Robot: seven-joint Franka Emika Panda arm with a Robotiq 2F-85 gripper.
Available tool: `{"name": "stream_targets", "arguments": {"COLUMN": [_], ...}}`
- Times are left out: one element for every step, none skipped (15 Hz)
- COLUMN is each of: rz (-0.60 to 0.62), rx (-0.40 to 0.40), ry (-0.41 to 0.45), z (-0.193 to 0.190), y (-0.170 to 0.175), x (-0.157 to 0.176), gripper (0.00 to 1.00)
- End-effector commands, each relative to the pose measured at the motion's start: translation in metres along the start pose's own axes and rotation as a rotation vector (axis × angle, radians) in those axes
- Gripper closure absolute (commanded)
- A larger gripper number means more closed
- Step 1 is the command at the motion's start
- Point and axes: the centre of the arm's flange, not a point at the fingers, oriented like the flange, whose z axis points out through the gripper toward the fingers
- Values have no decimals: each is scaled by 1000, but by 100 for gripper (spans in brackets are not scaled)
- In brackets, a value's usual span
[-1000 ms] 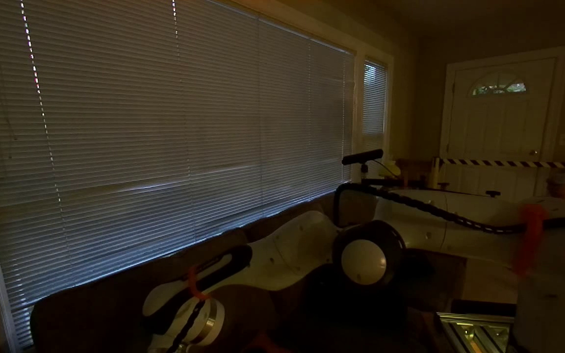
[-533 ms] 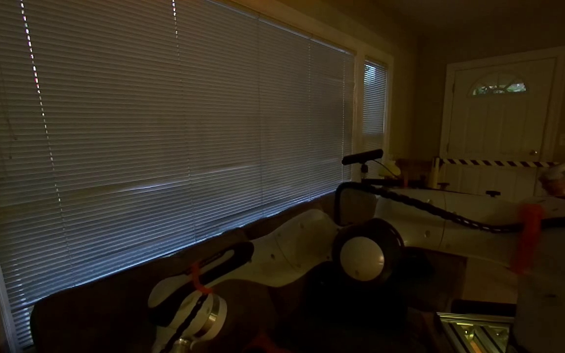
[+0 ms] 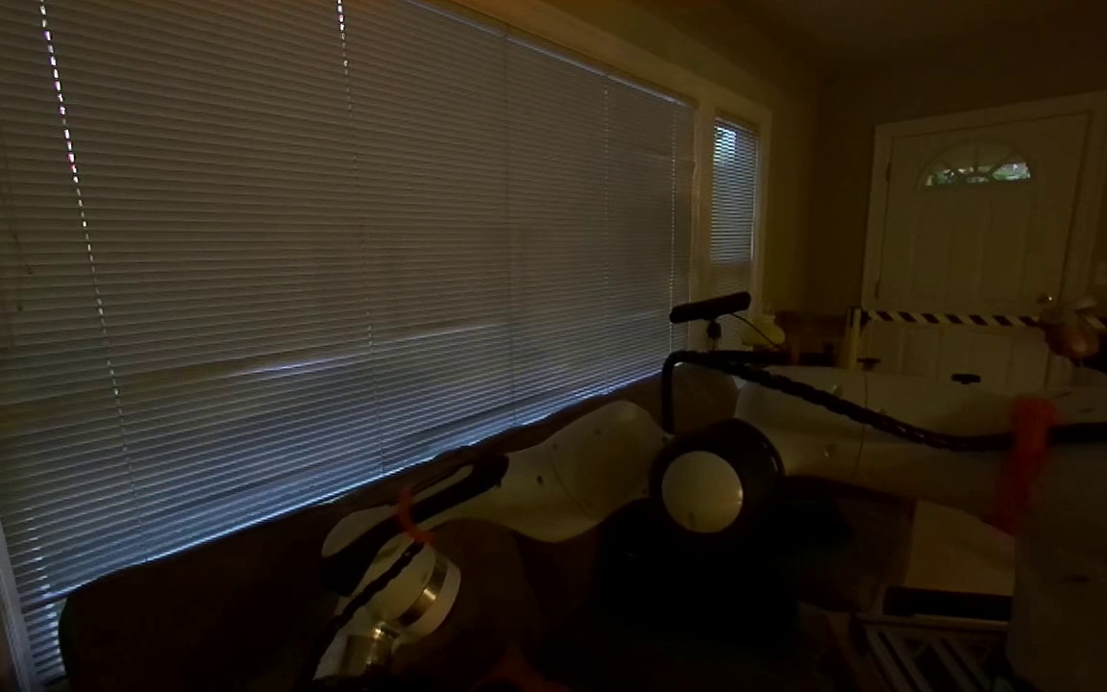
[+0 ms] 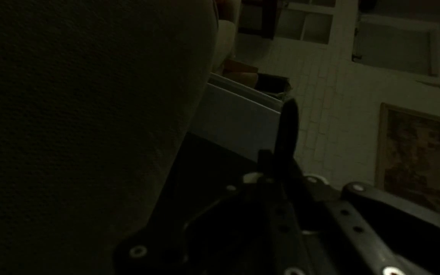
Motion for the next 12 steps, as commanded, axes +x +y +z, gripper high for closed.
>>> {"name": "stream_targets", "arguments": {"rz": [-60, -73, -85, -93, -96, -101, -101, -99, -92, -80, -80, -75], "rx": [52, 52, 51, 52, 53, 55, 51, 49, 49, 51, 34, 39], "ry": [109, 141, 178, 213, 257, 296, 349, 401, 456, 494, 412, 441], "z": [-34, -42, -49, -55, -58, -61, -61, -61, -61, -62, -79, -78], "y": [0, 0, 1, 3, 6, 10, 13, 18, 22, 28, 62, 69], "x": [-14, -22, -33, -42, -54, -65, -81, -95, -110, -119, -61, -71], "gripper": [99, 99, 99, 99, 99, 99, 99, 99, 99, 99, 94, 94]}}
